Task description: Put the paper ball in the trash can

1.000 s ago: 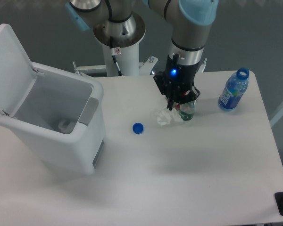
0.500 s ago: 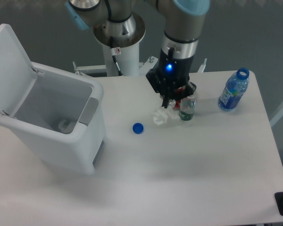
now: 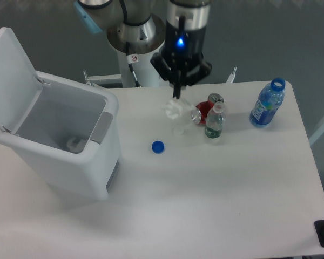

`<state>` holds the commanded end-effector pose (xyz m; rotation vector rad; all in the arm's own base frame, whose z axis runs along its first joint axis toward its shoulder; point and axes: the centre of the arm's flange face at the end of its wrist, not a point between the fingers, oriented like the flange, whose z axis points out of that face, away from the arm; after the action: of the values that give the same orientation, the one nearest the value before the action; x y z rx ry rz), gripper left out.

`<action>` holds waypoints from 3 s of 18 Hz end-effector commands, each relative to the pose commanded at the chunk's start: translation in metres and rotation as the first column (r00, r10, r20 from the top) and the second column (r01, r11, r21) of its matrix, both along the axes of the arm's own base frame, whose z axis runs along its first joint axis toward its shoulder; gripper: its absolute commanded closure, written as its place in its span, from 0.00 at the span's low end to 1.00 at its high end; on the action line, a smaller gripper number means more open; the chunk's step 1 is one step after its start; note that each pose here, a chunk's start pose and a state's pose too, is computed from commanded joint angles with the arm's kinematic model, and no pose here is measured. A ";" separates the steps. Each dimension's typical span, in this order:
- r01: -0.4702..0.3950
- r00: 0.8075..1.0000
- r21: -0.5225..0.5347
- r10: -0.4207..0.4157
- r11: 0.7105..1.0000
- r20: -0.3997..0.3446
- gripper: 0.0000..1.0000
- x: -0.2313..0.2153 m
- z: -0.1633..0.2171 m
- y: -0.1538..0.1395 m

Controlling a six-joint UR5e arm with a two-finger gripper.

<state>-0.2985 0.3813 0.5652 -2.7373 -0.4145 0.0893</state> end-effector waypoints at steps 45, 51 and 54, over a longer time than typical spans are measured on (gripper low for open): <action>0.272 0.952 0.170 -0.291 0.947 0.098 0.08 0.140 -0.026 0.124; 0.225 0.966 0.151 -0.240 0.963 0.091 0.00 0.103 -0.035 0.112; 0.166 0.982 0.140 -0.177 0.976 0.073 0.00 0.075 -0.032 0.097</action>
<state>-0.2231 0.4779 0.5335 -2.6376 -0.1973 -0.0969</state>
